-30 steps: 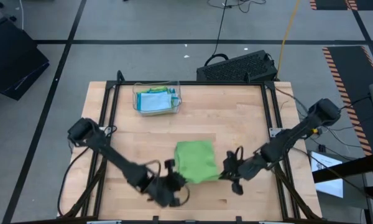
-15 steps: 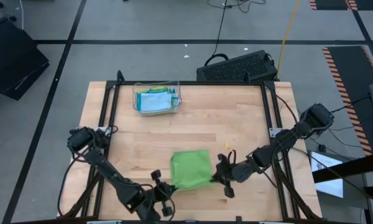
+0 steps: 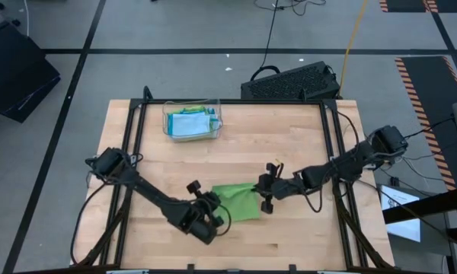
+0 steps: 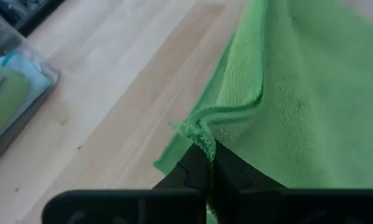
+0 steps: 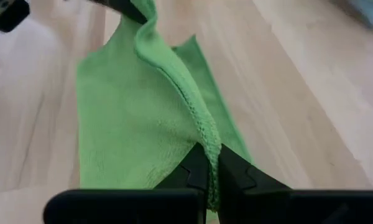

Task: Fold microfiber towels
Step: Fold the green microfiber cloth

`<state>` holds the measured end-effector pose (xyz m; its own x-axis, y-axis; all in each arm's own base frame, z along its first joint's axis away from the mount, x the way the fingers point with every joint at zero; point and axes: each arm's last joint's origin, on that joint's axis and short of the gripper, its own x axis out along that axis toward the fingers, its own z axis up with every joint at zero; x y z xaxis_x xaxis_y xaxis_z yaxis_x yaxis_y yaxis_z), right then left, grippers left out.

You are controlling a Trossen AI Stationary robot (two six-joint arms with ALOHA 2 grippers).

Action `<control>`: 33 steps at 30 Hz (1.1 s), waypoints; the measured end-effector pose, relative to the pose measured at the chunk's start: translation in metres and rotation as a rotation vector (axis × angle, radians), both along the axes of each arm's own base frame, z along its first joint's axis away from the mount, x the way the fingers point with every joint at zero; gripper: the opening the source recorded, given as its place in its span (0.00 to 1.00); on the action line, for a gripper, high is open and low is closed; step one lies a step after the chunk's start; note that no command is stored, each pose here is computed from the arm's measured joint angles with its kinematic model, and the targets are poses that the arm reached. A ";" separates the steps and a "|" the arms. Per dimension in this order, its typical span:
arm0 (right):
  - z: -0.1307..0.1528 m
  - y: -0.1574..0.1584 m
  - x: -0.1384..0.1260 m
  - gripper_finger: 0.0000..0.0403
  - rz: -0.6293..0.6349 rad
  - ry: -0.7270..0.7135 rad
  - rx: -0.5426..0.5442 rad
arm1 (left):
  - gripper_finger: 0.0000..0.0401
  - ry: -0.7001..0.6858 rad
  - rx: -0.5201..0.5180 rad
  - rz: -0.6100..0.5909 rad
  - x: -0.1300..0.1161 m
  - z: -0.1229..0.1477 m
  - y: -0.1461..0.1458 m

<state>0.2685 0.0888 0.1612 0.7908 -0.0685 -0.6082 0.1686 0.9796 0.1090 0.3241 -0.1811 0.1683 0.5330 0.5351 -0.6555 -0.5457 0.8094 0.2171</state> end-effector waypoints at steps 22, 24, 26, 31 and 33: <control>-0.003 -0.024 0.006 0.05 -0.009 0.042 -0.020 | 0.04 0.088 -0.061 0.044 0.004 -0.032 0.041; -0.005 -0.024 0.006 0.08 -0.008 0.051 -0.024 | 0.04 0.091 -0.062 0.044 0.004 -0.032 0.041; -0.009 -0.024 0.007 0.13 -0.011 0.060 -0.024 | 0.03 0.087 -0.066 0.049 0.004 -0.032 0.041; -0.010 -0.025 0.007 0.27 -0.052 0.058 -0.029 | 0.04 0.072 -0.071 0.069 0.004 -0.032 0.041; -0.009 -0.026 0.007 0.32 -0.071 0.054 -0.043 | 0.09 0.071 -0.073 0.082 0.003 -0.032 0.043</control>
